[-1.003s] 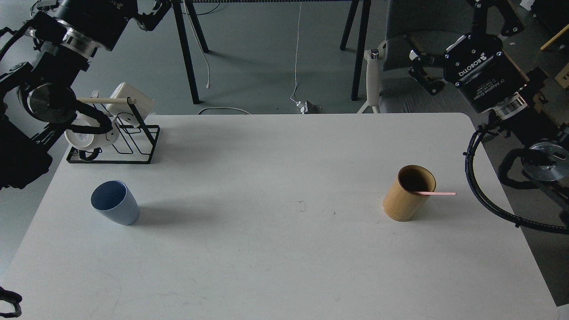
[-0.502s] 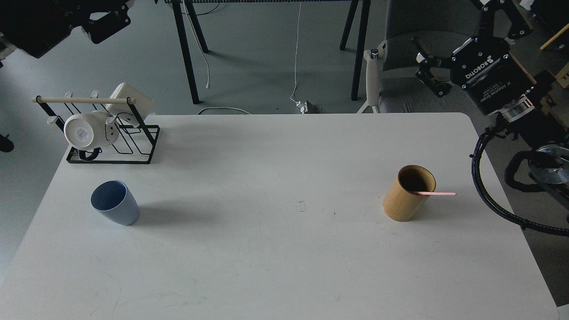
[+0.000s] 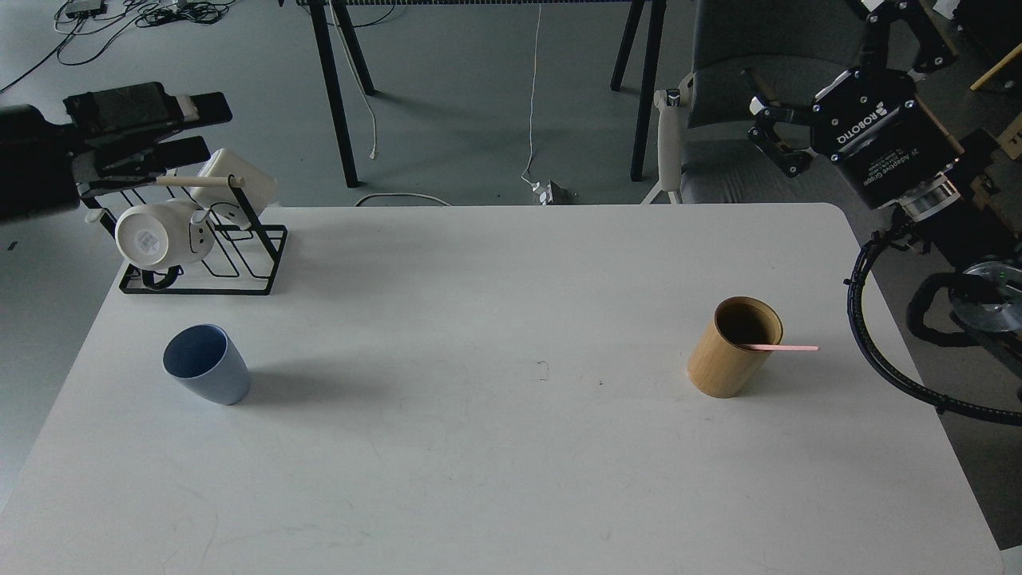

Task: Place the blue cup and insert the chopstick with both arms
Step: 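Lower the left gripper and grasp the light blue cup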

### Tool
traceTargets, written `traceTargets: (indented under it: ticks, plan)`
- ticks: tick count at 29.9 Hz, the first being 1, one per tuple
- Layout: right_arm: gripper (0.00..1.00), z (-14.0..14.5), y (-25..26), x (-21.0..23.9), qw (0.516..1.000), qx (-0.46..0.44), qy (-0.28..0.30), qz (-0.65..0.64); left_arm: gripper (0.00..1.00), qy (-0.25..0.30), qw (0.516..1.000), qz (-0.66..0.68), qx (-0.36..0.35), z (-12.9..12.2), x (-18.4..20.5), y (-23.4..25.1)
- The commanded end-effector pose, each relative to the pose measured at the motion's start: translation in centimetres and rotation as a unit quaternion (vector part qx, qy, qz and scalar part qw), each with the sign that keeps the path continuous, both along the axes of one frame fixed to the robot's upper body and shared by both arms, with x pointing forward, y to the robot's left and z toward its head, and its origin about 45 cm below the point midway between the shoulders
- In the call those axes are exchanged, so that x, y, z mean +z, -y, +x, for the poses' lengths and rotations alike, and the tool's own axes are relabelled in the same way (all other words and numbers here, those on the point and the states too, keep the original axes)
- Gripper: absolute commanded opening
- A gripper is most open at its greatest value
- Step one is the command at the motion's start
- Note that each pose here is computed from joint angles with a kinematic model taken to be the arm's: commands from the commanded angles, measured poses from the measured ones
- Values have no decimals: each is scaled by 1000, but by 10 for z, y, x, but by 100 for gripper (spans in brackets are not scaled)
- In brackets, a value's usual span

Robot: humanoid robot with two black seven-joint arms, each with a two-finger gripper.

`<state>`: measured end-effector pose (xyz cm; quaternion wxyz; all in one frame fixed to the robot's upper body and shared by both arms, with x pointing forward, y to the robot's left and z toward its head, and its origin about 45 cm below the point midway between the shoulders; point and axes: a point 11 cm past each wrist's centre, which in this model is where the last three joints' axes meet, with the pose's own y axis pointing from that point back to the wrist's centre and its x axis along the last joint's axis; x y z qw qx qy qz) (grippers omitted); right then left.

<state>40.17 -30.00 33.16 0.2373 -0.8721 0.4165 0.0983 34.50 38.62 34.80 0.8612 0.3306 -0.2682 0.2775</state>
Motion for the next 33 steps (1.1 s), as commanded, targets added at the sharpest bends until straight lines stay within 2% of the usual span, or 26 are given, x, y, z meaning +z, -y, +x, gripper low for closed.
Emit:
traceTargets:
  ticks: [1, 5, 10, 14, 20, 29, 33]
  plan:
    - [99, -1, 2, -4, 1000, -2, -5, -1, 100, 2, 996, 92, -9, -10, -33, -16]
    - [99, -2, 3, -9, 1000, -4, -10, -1, 100, -16, 987, 162, -17, -20, -58, -36]
    - [99, -3, 4, -10, 1000, -5, -12, -1, 100, -37, 973, 226, 22, -23, -85, -82]
    - [99, -3, 5, -10, 1000, -6, -12, 0, 99, -56, 968, 245, 14, -29, -116, -87]
    - [99, -3, 6, -10, 1000, -8, -11, 1, 97, -74, 963, 258, 14, -24, -151, -87]
    - [99, -5, 14, -11, 1000, -16, -14, -6, 94, -87, 959, 270, 24, -22, -174, -93]
    - [99, -6, 15, -13, 1000, -16, -16, -6, 88, -95, 957, 273, 20, -24, -183, -92]
